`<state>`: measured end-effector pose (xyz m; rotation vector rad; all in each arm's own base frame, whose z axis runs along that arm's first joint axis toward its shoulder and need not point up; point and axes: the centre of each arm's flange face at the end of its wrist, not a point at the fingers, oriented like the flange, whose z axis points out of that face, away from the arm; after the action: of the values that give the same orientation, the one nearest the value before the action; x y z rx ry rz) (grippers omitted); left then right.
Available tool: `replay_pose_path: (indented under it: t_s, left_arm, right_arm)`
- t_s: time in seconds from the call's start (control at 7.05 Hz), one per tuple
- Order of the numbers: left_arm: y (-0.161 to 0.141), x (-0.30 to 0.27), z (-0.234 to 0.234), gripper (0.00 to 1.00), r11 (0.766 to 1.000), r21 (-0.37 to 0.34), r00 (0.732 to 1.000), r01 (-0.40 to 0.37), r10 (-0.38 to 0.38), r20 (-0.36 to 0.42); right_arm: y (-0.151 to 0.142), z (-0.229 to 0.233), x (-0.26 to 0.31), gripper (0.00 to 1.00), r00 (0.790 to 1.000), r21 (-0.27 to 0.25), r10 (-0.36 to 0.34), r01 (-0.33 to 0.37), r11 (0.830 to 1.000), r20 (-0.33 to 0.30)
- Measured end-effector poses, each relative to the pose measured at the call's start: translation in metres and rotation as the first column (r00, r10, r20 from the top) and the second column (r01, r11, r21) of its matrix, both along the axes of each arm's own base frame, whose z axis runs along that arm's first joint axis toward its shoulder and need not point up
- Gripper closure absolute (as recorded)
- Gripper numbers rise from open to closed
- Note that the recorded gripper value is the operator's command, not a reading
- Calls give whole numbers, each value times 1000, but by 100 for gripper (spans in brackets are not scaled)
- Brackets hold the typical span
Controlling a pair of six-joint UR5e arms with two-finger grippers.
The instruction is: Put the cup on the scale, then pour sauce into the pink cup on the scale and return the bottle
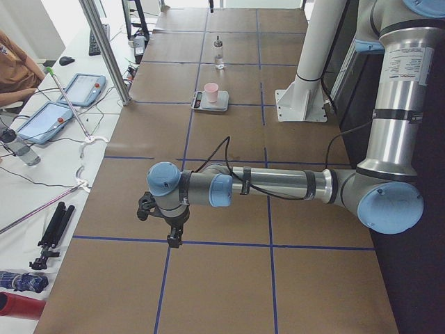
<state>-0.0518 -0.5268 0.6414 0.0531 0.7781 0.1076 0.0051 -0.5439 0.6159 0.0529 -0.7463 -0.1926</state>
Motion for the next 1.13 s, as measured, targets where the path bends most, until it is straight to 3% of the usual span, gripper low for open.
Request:
replay_pose_path:
  t_s: [1.13]
  left_arm:
    - [0, 0, 4, 0, 1000, -5, 1000, -2, 2, 2]
  right_arm:
    - [1, 0, 0, 0, 1000, 2, -2, 2, 1000, 0]
